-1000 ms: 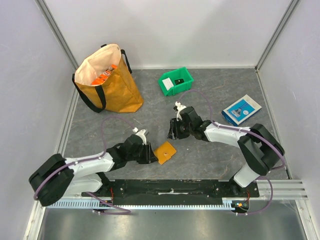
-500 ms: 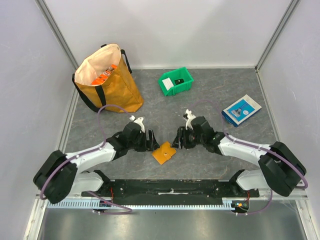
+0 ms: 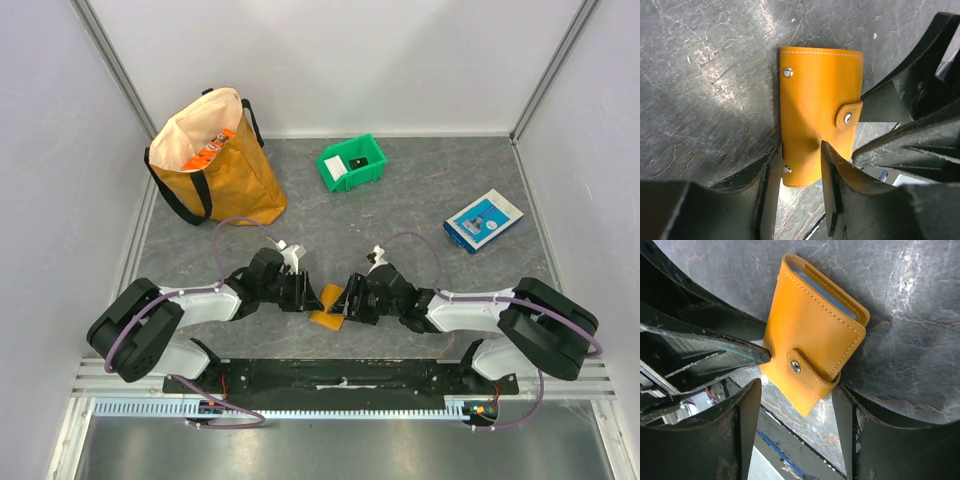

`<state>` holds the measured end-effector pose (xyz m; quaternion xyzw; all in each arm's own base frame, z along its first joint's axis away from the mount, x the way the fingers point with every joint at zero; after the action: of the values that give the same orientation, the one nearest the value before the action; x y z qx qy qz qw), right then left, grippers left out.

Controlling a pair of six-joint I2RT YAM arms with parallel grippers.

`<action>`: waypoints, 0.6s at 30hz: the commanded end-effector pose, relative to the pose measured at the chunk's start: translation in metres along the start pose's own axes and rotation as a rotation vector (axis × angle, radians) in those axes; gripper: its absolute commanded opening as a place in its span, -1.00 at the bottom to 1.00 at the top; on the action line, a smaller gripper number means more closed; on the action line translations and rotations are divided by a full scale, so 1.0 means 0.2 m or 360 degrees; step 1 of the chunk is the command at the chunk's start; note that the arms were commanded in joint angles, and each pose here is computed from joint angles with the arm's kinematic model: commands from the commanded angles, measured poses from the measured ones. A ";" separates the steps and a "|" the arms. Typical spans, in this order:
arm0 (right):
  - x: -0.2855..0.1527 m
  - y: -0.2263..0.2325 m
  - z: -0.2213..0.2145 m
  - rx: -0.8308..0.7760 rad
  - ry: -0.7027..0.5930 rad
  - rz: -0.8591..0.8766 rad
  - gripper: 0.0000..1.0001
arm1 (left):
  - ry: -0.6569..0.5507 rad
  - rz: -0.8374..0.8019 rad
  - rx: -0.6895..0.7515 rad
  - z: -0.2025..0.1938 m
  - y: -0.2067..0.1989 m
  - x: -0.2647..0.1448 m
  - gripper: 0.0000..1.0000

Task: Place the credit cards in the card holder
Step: Pick up the card holder from the center of the board.

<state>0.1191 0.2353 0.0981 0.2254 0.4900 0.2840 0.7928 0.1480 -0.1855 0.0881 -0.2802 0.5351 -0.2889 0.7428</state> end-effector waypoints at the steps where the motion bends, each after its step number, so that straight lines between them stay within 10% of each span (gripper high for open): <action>1: 0.06 -0.05 -0.03 0.0150 -0.0082 -0.0049 0.29 | 0.0067 -0.0070 -0.0035 -0.06 0.03 -0.01 -0.18; 9: 0.05 -0.05 -0.03 0.0105 -0.0191 0.0121 -0.43 | 0.0021 -0.0102 -0.0035 -0.03 0.00 -0.02 -0.28; 18: -0.11 0.07 0.06 -0.0052 -0.0425 0.0412 -0.84 | -0.0358 -0.0223 -0.0102 0.06 -0.06 -0.20 0.46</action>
<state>0.1143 0.2269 0.0975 0.2910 0.4173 0.3129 0.8020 0.1430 -0.1740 0.1076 -0.3166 0.4887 -0.2902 0.7594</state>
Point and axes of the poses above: each gripper's point midway between its finger pads, its own x axis out along the fingers, its own y axis along the line the jaws close on, z = x × y, the point moved 10 cm from there along -x, back along the fingers, and after that the axes turned 11 degrees about -x, right-handed, at the moved point
